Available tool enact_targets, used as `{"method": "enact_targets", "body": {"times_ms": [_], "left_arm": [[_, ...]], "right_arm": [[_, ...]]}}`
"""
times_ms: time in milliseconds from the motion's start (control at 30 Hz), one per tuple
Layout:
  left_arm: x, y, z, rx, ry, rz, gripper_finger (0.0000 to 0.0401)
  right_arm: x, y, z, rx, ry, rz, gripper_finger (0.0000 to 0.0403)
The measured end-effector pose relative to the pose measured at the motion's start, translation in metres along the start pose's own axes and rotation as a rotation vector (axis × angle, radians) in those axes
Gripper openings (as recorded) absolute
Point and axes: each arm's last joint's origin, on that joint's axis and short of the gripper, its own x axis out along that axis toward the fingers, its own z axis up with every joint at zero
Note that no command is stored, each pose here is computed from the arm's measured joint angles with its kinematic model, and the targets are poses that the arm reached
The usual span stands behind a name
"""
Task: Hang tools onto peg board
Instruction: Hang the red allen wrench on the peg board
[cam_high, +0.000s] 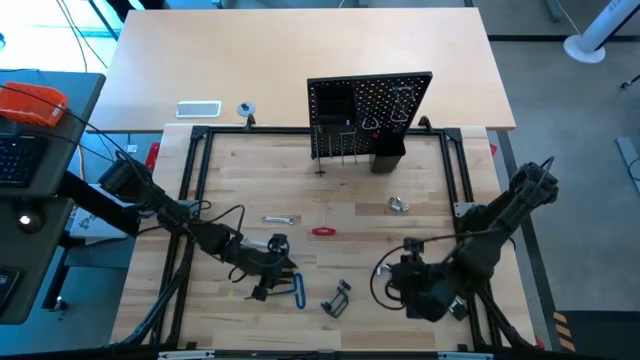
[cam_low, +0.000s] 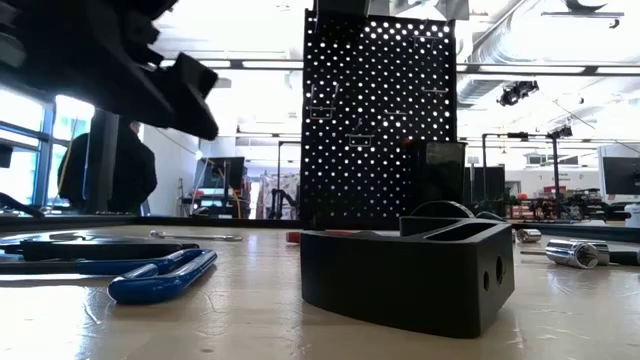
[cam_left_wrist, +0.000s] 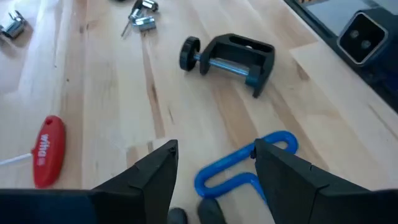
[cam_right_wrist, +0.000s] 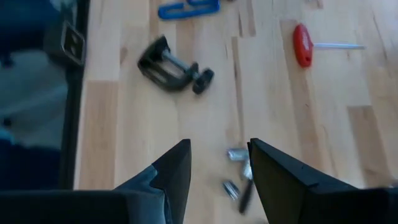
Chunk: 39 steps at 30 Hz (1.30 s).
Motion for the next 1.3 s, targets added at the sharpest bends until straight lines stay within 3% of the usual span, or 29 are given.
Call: {"method": "enact_targets", "body": {"times_ms": [300, 967, 1300], "left_arm": [[0.017, 0.014, -0.009, 0.037, 0.039, 0.035, 0.0204], [0.034, 0.049, -0.017, 0.041, 0.055, 0.133, 0.0204], [0.034, 0.087, -0.018, 0.037, 0.057, 0.269, 0.0204]], "right_arm": [[0.029, 0.013, -0.024, 0.075, -0.194, -0.016, 0.0158], [0.065, -0.013, -0.049, 0.043, -0.215, -0.222, 0.0158], [0.090, -0.023, -0.055, 0.074, -0.296, -0.186, 0.0158]]}}
